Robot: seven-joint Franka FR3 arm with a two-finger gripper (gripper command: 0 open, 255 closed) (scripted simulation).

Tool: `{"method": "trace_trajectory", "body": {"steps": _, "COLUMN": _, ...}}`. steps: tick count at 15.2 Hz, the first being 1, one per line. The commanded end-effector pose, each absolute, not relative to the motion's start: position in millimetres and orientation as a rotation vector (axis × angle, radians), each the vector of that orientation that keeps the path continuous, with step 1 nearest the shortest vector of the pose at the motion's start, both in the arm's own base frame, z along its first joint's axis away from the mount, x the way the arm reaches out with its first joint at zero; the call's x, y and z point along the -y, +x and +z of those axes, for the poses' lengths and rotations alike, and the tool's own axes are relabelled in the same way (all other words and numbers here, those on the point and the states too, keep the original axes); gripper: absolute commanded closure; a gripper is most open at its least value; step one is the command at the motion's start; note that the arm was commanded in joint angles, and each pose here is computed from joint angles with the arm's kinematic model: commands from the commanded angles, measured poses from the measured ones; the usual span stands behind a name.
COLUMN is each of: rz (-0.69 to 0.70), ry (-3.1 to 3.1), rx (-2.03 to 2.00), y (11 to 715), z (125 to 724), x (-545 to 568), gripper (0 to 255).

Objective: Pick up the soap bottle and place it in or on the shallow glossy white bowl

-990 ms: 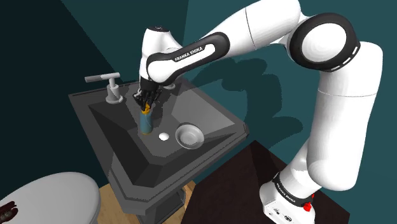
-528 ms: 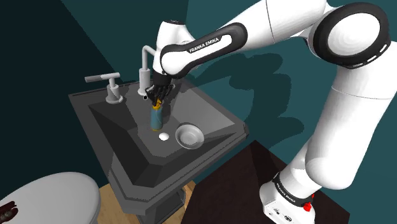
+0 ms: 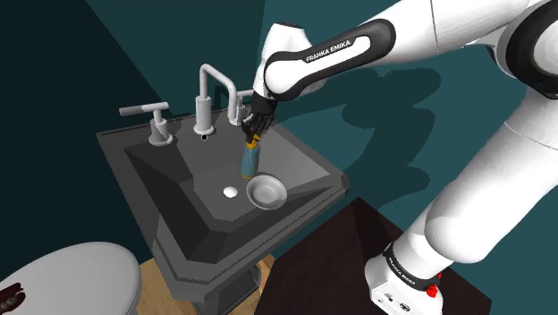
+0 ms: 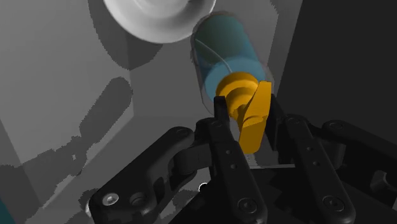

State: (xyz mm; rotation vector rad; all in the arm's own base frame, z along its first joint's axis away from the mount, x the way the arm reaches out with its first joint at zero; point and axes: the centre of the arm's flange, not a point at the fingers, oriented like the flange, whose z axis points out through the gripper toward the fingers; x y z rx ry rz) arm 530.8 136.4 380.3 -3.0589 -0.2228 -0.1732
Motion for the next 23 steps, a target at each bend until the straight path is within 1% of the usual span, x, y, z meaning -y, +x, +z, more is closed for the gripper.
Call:
{"method": "trace_trajectory", "body": {"steps": 1, "rz": -0.173, "ry": -3.058, "rx": 0.224, "y": 517.1, "z": 388.7, "x": -112.4, "gripper": 255}}
{"method": "trace_trajectory", "body": {"steps": 7, "rz": -0.173, "ry": -3.058, "rx": 0.224, "y": 480.9, "z": 410.5, "x": -48.3, "gripper": 255}}
{"method": "trace_trajectory", "body": {"steps": 23, "rz": -0.173, "ry": -3.058, "rx": 0.224, "y": 480.9, "z": 326.1, "x": -48.3, "gripper": 255}}
